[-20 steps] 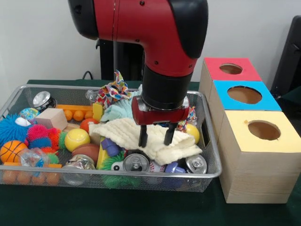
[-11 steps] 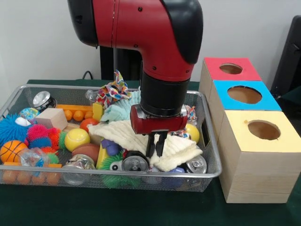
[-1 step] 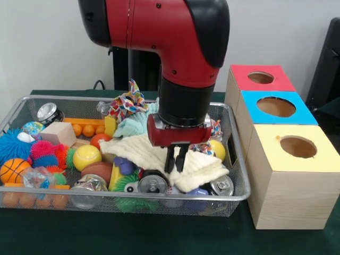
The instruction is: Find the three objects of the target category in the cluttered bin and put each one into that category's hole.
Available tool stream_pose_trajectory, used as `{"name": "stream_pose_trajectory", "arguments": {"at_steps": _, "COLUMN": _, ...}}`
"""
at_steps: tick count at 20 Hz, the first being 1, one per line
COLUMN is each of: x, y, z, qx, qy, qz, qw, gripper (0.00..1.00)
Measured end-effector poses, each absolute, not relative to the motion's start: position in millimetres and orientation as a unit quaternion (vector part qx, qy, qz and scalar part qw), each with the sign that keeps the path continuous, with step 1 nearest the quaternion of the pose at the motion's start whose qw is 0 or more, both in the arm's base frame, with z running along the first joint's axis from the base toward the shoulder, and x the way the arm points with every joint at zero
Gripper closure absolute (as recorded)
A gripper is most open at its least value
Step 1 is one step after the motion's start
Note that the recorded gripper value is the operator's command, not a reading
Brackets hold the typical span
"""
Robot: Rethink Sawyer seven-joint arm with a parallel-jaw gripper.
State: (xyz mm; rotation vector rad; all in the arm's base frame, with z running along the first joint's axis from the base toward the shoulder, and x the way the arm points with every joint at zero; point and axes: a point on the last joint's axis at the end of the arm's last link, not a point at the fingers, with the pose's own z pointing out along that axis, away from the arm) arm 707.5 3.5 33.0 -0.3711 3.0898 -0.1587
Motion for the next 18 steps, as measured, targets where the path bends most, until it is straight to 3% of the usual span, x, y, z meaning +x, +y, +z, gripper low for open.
{"name": "stream_pose_trajectory", "arguments": {"at_steps": 7, "x": 689.7, "y": 2.5, "z": 98.4, "qx": -0.104, "qy": 0.991, "qz": -0.058, "qw": -0.059, "gripper": 1.0}}
{"name": "stream_pose_trajectory", "arguments": {"at_steps": 12, "x": 675.5, "y": -6.8, "z": 174.8, "qx": -0.081, "qy": 0.986, "qz": -0.066, "qw": -0.128, "gripper": 1.0}}
{"name": "stream_pose_trajectory", "arguments": {"at_steps": 18, "x": 677.3, "y": -23.0, "z": 225.6, "qx": -0.062, "qy": 0.987, "qz": -0.073, "qw": -0.126, "gripper": 1.0}}
